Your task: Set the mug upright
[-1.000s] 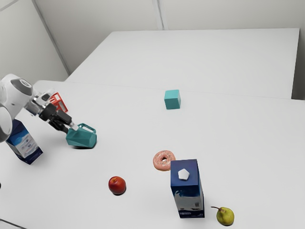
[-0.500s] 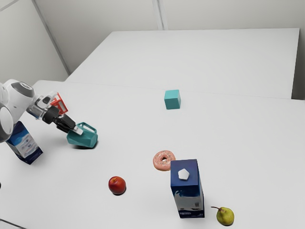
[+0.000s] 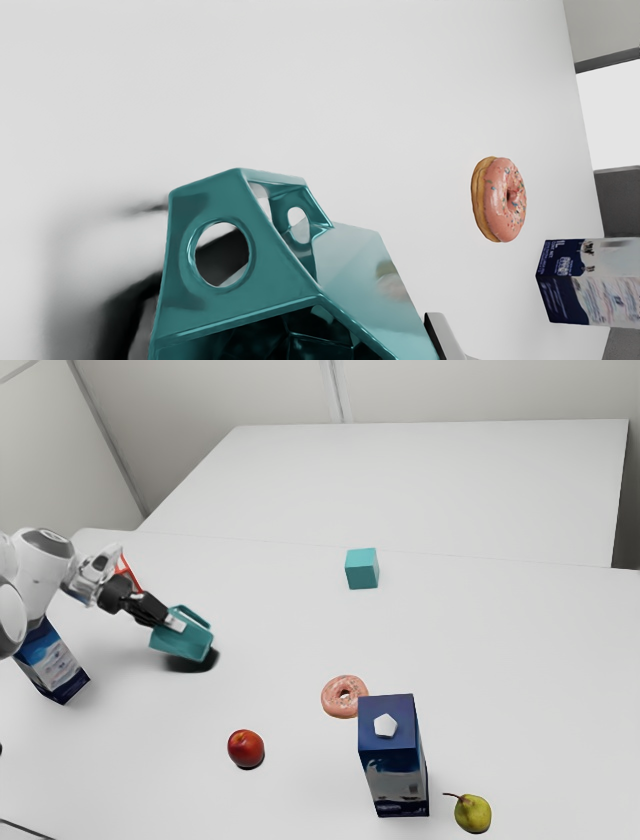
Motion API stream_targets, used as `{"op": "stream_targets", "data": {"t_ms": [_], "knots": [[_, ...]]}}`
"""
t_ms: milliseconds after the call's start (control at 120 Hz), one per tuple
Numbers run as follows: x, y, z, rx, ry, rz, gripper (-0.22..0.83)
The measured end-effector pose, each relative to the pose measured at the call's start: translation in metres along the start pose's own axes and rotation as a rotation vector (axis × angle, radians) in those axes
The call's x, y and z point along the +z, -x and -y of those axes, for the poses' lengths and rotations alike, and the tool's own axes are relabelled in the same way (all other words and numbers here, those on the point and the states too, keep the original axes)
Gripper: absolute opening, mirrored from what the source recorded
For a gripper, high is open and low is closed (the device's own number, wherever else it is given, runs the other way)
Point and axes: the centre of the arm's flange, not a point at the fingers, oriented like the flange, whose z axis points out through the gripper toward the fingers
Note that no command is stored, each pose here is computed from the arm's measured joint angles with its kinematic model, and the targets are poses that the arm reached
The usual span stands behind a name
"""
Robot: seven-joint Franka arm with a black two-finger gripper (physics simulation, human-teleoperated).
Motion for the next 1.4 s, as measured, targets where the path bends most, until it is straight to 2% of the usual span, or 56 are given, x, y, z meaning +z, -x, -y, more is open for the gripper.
{"op": "stream_targets", "data": {"t_ms": [200,467,550,742,1050,1400], "knots": [[-0.001,-0.032,-0.043,0.09,-0.119,0.008,-0.16],[0.02,-0.053,-0.081,0.126,-0.455,0.128,-0.17],[0.037,-0.043,-0.089,0.091,-0.524,0.153,-0.17],[0.049,-0.037,-0.115,0.035,-0.686,0.181,-0.17],[0.08,-0.027,-0.131,-0.129,-0.825,0.187,-0.17],[0.102,-0.021,-0.134,-0.379,-0.914,0.1,-0.17]]}}
